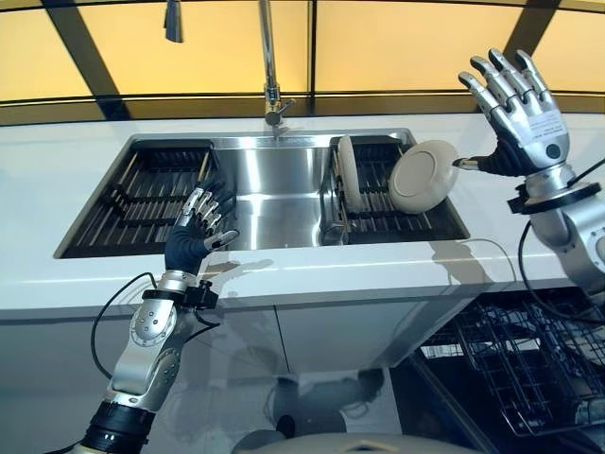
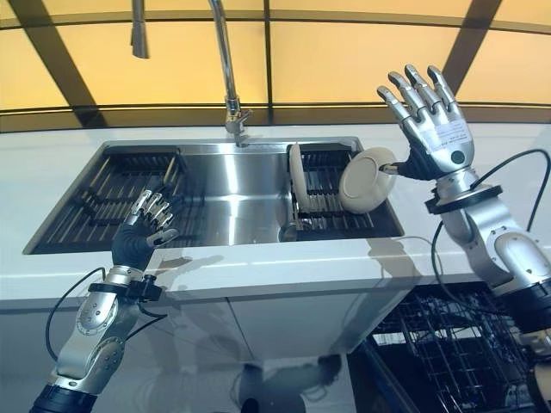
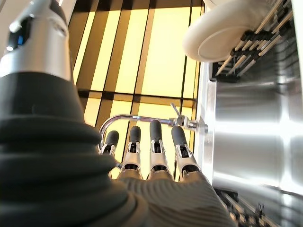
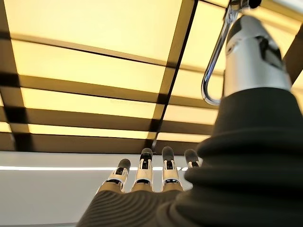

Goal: Take plates into dishwasher

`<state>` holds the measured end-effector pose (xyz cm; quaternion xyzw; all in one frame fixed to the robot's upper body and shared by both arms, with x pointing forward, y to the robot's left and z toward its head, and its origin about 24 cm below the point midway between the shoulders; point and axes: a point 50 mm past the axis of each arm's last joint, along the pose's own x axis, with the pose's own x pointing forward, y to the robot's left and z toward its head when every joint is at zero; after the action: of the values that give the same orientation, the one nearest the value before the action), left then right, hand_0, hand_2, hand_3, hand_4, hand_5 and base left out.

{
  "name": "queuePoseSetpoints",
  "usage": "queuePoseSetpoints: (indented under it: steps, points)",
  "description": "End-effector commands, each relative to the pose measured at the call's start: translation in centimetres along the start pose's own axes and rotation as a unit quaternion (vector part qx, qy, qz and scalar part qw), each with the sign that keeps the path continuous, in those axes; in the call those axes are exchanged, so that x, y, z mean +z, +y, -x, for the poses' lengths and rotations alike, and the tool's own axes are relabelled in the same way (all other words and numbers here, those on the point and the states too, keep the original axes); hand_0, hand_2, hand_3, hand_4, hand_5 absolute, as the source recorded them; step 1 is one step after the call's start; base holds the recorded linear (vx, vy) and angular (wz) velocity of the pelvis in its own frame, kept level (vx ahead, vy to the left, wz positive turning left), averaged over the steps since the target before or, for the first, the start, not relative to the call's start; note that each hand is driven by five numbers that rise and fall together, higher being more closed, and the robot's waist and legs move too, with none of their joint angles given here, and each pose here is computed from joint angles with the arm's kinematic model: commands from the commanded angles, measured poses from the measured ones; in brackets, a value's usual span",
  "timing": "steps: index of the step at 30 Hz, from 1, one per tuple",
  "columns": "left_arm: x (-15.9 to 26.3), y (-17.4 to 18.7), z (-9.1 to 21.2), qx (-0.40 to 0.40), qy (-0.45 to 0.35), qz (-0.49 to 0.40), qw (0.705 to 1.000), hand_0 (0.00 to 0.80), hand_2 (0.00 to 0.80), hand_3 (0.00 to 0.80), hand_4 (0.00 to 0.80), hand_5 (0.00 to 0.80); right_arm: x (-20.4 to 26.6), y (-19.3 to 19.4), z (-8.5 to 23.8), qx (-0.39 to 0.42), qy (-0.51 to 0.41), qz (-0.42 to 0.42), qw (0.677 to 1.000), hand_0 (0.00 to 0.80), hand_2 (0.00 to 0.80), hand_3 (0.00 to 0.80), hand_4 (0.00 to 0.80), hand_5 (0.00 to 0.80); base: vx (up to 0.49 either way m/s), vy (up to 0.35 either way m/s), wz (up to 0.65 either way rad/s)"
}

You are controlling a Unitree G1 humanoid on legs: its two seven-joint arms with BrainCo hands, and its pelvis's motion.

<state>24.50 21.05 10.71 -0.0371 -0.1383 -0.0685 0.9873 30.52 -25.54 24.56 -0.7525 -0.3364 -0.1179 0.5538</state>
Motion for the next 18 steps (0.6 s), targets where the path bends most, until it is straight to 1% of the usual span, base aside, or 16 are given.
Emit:
queuePoseSetpoints:
  steps: [1,4,8,14,18]
  points:
    - [1.2,0.2,-0.7,-0.028,-0.025,0.0,0.999,0.0,0.0,0.0,0.0,0.0,-2.1,-2.7,-2.4,-0.029,-0.007,0.083,0.996,0.0,0.0,0.0,0.0,0.0,0.077,-0.024,0.15]
    - [1.1,0.3,-0.7,-0.038,-0.016,0.001,0.999,0.0,0.0,0.0,0.0,0.0,-2.7,-2.8,-3.2,-0.004,-0.028,0.133,0.991,0.0,0.0,0.0,0.0,0.0,0.084,-0.027,0.09]
    - [1.0,0.2,-0.6,-0.053,-0.006,0.002,0.999,0.0,0.0,0.0,0.0,0.0,-3.1,-2.8,-4.0,0.027,-0.046,0.174,0.983,0.0,0.0,0.0,0.0,0.0,0.093,-0.022,0.18]
    - [0.9,0.0,-0.7,-0.066,-0.002,0.007,0.998,0.0,0.0,0.0,0.0,0.0,-3.8,-2.6,-4.9,0.062,-0.051,0.213,0.974,0.0,0.0,0.0,0.0,0.0,0.081,-0.012,0.09]
    - [1.0,-0.3,-1.1,-0.075,-0.008,0.01,0.997,0.0,0.0,0.0,0.0,0.0,-4.2,-3.0,-5.7,0.065,-0.044,0.231,0.97,0.0,0.0,0.0,0.0,0.0,0.022,-0.001,0.13]
